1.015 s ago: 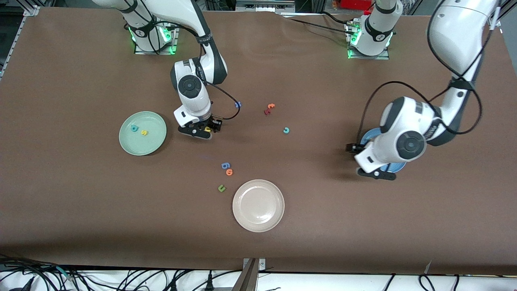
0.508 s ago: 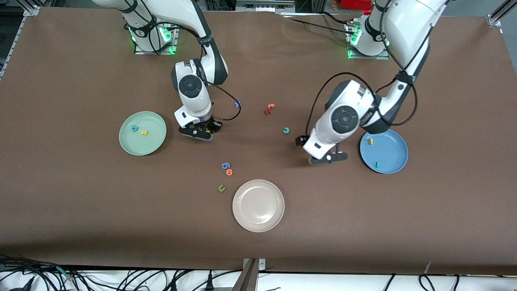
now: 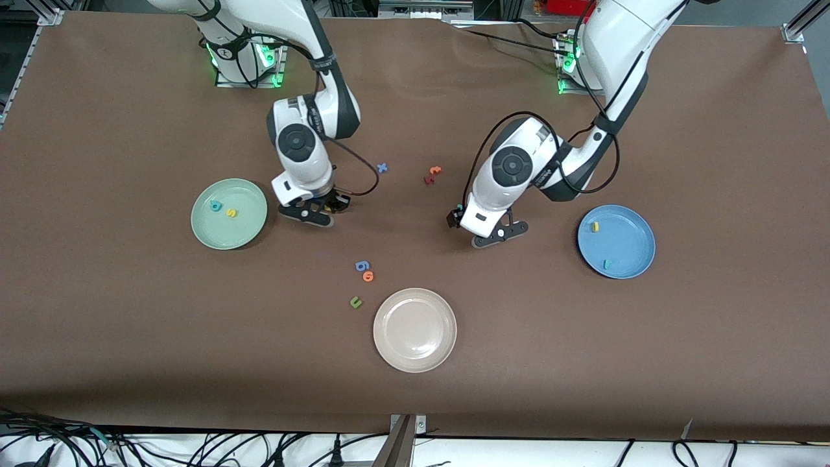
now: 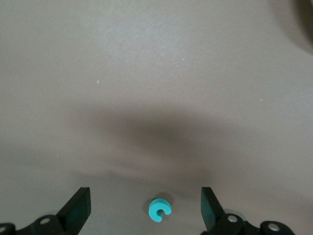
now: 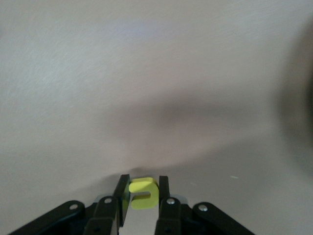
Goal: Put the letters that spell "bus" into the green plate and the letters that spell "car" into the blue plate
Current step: 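Grasp the yellow u with the right gripper while the left gripper reaches teal c, then drop the yellow u on the green plate while the left gripper grasps teal c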
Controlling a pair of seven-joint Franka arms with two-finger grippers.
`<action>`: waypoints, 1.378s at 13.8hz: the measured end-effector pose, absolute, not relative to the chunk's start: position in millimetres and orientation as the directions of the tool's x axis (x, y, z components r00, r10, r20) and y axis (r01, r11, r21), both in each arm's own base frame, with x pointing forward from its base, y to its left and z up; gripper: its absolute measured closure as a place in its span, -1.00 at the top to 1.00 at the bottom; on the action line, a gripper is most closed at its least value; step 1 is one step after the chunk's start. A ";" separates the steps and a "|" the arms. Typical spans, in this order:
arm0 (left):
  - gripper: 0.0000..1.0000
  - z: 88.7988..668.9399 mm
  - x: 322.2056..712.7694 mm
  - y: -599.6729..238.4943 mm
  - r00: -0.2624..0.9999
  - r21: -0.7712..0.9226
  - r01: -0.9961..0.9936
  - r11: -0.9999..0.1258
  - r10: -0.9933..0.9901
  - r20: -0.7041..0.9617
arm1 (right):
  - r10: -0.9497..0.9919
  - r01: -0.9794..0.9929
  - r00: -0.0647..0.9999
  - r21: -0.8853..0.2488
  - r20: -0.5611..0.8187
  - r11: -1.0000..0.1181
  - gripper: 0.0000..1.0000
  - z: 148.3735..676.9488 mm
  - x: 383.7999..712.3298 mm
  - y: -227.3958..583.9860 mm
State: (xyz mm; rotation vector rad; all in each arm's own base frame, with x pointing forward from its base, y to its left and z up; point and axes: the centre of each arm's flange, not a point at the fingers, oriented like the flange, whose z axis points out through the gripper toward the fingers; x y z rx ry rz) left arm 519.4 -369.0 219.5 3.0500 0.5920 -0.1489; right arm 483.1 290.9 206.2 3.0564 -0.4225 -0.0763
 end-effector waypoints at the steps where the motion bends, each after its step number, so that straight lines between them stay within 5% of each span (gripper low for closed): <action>1: 0.98 213.8 514.3 -374.7 0.915 -0.007 0.397 -0.918 0.396 -0.072 | -0.281 -0.277 0.957 0.059 -0.073 -0.959 -0.45 222.6 490.0 276.7; 9: 0.91 187.4 492.9 -400.5 0.857 -0.017 0.514 -0.858 0.514 -0.032 | -0.253 -0.255 0.942 0.020 -0.219 -0.967 -0.45 288.2 522.3 127.5; 19: 0.56 165.4 465.2 -415.6 0.808 0.022 0.589 -0.808 0.587 -0.051 | -0.241 -0.216 0.943 0.130 -0.230 -0.968 -0.45 227.5 499.3 56.1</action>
